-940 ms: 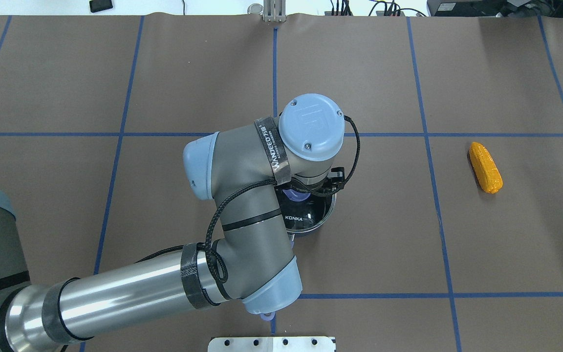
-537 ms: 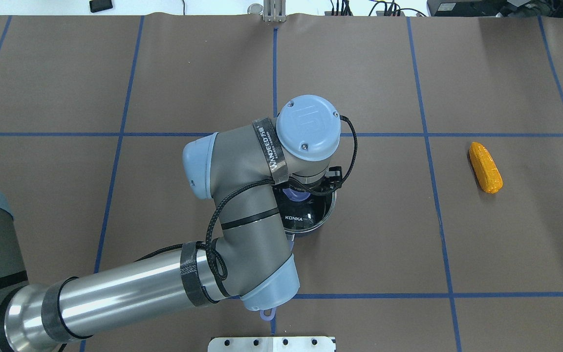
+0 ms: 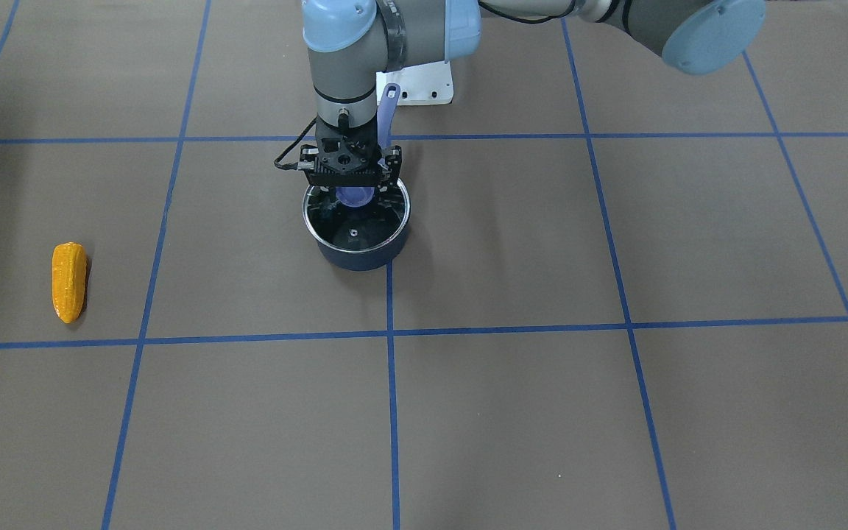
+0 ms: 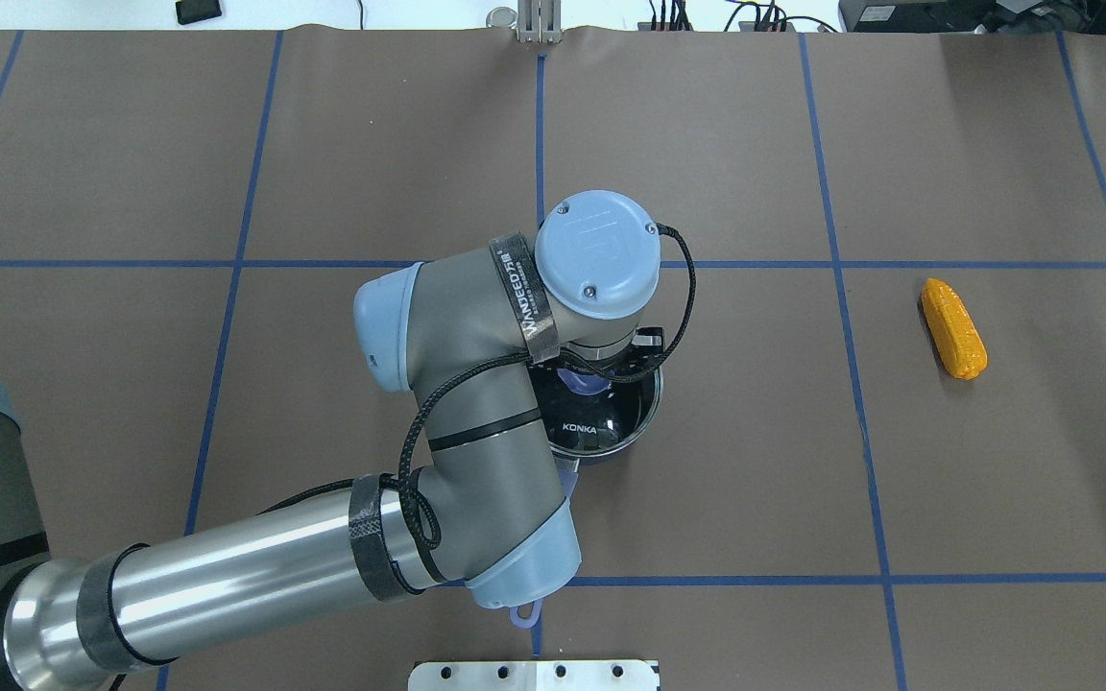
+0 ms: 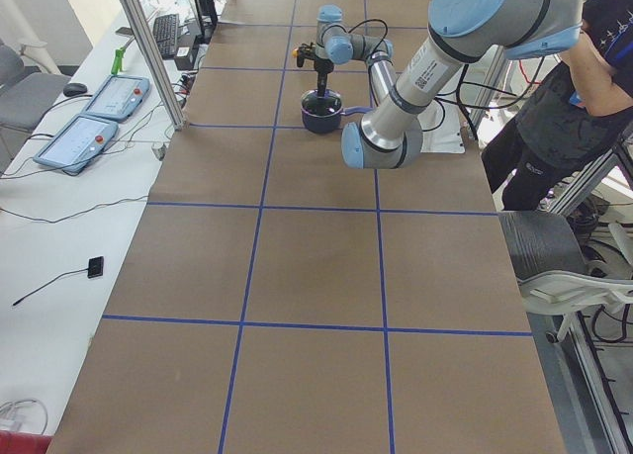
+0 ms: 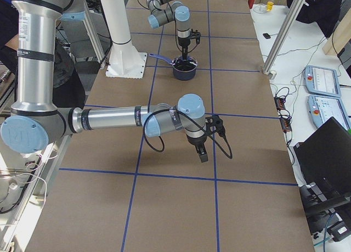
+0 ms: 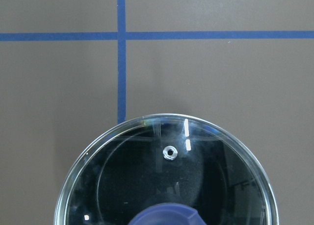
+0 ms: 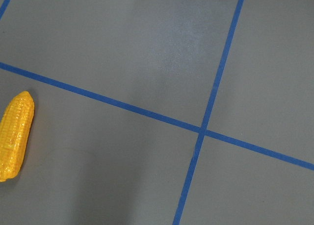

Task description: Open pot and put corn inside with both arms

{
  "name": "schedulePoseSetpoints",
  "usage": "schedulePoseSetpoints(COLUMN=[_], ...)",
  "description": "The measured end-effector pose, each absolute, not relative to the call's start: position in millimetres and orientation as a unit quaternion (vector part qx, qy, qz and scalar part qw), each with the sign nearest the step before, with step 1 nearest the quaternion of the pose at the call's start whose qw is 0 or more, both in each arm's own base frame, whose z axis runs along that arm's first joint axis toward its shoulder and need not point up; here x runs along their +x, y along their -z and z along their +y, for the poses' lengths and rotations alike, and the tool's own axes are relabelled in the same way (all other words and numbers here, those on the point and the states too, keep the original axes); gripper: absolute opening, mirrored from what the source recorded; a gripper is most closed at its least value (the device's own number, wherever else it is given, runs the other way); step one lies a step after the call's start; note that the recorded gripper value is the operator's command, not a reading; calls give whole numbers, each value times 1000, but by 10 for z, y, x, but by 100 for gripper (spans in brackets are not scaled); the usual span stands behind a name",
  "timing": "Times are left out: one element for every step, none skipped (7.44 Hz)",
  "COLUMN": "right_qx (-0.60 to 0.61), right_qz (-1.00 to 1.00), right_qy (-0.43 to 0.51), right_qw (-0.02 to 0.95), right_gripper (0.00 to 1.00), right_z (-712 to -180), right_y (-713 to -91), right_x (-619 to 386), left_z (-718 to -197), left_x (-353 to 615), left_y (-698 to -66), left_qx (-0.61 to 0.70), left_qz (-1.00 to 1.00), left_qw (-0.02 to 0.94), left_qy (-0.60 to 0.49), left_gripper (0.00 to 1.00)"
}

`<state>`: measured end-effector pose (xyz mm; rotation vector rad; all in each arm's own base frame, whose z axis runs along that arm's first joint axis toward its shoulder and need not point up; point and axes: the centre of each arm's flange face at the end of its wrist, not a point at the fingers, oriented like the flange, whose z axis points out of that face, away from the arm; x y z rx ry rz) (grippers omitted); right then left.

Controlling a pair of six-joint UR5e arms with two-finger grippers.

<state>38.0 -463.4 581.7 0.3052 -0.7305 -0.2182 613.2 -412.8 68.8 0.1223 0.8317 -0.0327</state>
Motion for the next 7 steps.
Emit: schedulePoseSetpoints(right_qx=[149, 149, 149, 149, 149, 148, 148], right_qz=[-355, -355, -355, -356, -357, -360, -361], right_qy=[106, 106, 106, 106, 107, 107, 107], right_qw=[917, 917, 917, 917, 916, 915, 915], right_gripper=[100, 100, 100, 100, 100, 100, 100], right_z=[-4634, -4634, -4635, -4634, -4633, -4631, -4625], right_y=[-5814, -5811, -5810, -5809, -5807, -5806, -5812], right_x=[379, 379, 379, 379, 376, 373, 370], left_z=[-4143, -4186, -4247, -4305, -4354, -4392, -4403], left_x=[6091, 5971, 5776, 5549, 5304, 4987, 4595], left_y=[-676, -632, -629, -709, -882, -1176, -1561], left_qx=[62, 67, 75, 86, 100, 113, 124], left_qz=[406, 412, 419, 422, 419, 413, 405], left_qw=[912, 909, 905, 902, 902, 903, 905], left_qy=[17, 20, 25, 23, 10, -13, -46], left_gripper=[0, 0, 0, 0, 0, 0, 0])
